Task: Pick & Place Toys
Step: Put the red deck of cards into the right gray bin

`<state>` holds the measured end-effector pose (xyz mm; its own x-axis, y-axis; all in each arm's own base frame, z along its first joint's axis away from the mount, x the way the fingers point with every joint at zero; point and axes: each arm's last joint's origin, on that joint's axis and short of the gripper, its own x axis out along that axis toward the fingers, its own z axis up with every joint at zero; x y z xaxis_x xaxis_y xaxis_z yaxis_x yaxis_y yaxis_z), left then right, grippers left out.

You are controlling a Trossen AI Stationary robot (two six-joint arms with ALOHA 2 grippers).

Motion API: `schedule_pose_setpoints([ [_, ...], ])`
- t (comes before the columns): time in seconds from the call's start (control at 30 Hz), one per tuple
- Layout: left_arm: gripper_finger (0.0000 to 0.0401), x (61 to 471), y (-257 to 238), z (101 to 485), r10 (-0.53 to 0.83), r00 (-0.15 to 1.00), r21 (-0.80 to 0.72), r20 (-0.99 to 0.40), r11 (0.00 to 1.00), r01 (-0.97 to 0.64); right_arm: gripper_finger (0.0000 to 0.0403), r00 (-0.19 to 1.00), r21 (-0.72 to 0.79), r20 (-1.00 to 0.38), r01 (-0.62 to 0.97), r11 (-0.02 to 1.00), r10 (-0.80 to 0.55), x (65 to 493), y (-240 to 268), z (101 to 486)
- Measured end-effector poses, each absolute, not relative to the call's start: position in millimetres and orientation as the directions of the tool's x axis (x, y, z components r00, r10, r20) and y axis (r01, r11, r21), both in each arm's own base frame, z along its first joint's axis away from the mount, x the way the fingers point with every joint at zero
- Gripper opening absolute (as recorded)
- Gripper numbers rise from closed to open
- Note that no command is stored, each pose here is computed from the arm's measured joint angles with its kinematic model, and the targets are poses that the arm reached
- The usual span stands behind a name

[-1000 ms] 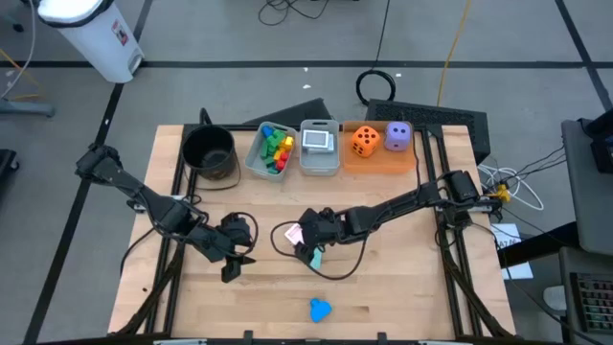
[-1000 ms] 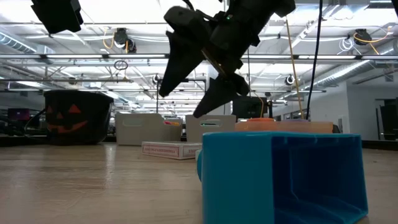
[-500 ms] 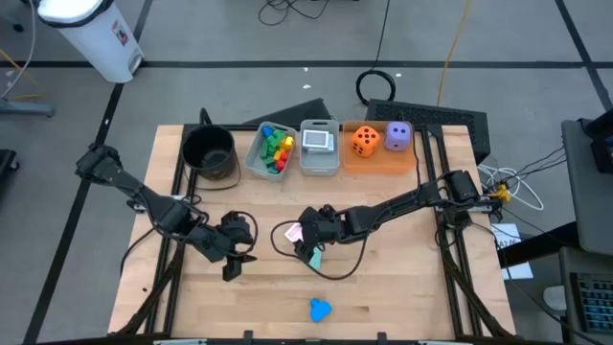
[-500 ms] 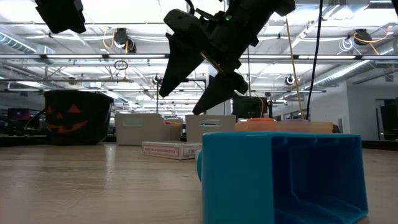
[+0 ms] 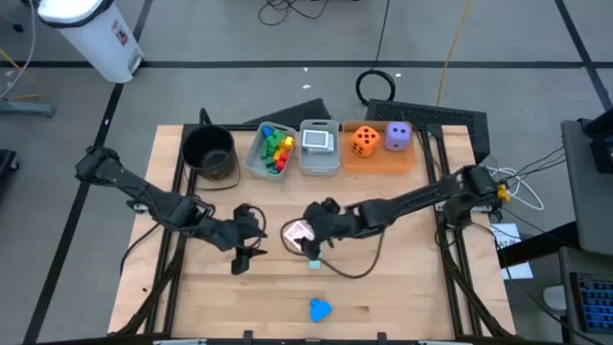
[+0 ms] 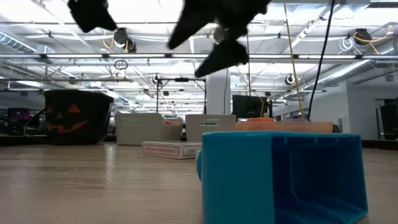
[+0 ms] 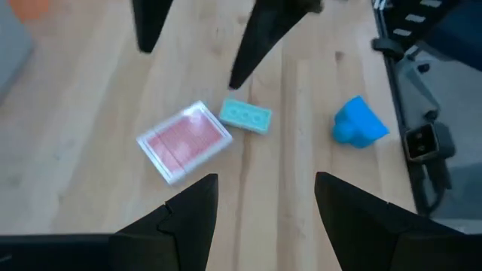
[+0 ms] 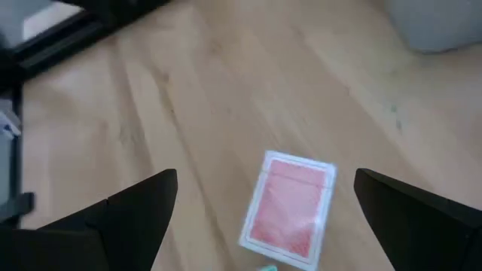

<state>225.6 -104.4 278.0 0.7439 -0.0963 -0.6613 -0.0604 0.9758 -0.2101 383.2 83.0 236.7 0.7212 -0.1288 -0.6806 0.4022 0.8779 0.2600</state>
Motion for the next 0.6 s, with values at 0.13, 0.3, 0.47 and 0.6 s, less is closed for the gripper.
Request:
schedule_pose_setpoints([
  [0.13, 0.023, 238.3, -92.2, 279.4, -0.064, 0.778, -0.218, -0.625, 0.971, -0.095, 0.0393, 0.699, 0.16, -0.682, 0.432, 0.888, -0.217, 358.3, 82.5, 261.3],
  [0.3, 0.023, 256.1, -77.6, 278.8, -0.049, 0.813, -0.223, -0.58, 0.969, -0.101, 0.0393, 0.727, 0.108, -0.625, 0.443, 0.89, -0.286, 329.1, 83.6, 299.1],
  [0.47, 0.023, 281.4, -64.2, 260.7, -0.083, 0.801, -0.235, -0.593, 0.969, -0.074, 0.0393, 0.751, 0.075, -0.608, 0.376, 0.924, -0.257, 309.0, 86.6, 318.6],
  [0.6, 0.023, 302.1, -57.6, 240.9, -0.128, 0.788, -0.282, -0.603, 0.957, -0.061, 0.0393, 0.779, 0.088, -0.577, 0.356, 0.93, -0.244, 289.7, 84.2, 319.6],
])
